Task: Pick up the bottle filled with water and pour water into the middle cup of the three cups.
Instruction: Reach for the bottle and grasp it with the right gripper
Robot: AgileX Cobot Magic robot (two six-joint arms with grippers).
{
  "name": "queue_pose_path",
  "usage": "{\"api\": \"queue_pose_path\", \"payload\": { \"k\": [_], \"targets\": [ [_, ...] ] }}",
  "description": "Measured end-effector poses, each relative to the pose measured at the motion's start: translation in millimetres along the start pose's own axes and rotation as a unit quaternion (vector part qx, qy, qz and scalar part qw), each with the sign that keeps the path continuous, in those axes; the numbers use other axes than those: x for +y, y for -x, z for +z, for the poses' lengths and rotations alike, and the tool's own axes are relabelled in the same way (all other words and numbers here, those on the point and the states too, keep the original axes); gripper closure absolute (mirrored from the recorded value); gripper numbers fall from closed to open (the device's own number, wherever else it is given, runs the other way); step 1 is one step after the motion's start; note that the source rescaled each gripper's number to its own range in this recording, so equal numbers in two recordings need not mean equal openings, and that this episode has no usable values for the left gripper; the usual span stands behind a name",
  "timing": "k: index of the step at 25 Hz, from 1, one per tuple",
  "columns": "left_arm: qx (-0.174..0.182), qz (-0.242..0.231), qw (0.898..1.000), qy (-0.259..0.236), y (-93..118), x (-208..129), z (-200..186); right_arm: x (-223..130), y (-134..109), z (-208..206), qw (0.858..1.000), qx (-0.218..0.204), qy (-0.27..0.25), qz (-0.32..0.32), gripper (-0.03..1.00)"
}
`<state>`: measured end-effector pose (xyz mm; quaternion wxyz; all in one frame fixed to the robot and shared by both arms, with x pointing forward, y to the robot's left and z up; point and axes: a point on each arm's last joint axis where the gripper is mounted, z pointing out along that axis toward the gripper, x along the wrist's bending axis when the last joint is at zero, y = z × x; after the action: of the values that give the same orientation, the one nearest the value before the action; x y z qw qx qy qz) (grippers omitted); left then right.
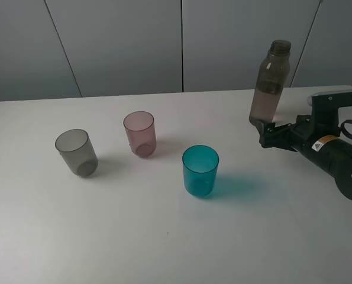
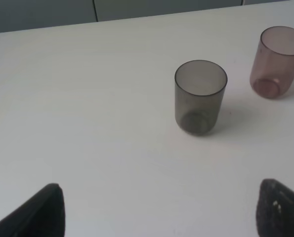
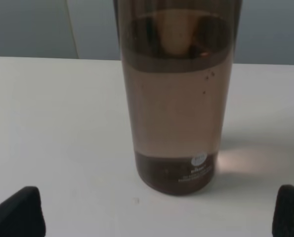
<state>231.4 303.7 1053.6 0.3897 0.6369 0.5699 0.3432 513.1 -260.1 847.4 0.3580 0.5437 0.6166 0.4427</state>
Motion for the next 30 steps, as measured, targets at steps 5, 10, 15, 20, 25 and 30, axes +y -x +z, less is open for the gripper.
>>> {"api": "queue_pose_path", "payload": {
  "k": [5, 10, 15, 20, 25, 30],
  "targets": [
    [0.0, 0.0, 1.0, 0.0, 0.0, 0.0, 0.0, 8.2, 0.4, 12.4, 1.0, 0.0, 0.023, -0.005, -0.03],
    [0.0, 0.0, 1.0, 0.0, 0.0, 0.0, 0.0, 15.8, 0.6, 19.4, 0.999, -0.001, 0.042, -0.008, -0.03],
    [0.0, 0.001, 1.0, 0.0, 0.0, 0.0, 0.0, 22.3, 0.9, 32.2, 0.998, 0.0, 0.062, -0.01, -0.03],
    [0.0, 0.002, 1.0, 0.0, 0.0, 0.0, 0.0, 11.7, 1.8, 48.0, 0.999, -0.001, 0.053, -0.01, -0.03],
    [0.0, 0.003, 1.0, 0.0, 0.0, 0.0, 0.0, 6.5, 2.6, 60.1, 0.999, -0.002, 0.053, -0.01, -0.03],
    [0.0, 0.003, 1.0, 0.0, 0.0, 0.0, 0.0, 7.1, 3.4, 76.1, 0.998, -0.002, 0.065, -0.012, -0.03]
  ]
}}
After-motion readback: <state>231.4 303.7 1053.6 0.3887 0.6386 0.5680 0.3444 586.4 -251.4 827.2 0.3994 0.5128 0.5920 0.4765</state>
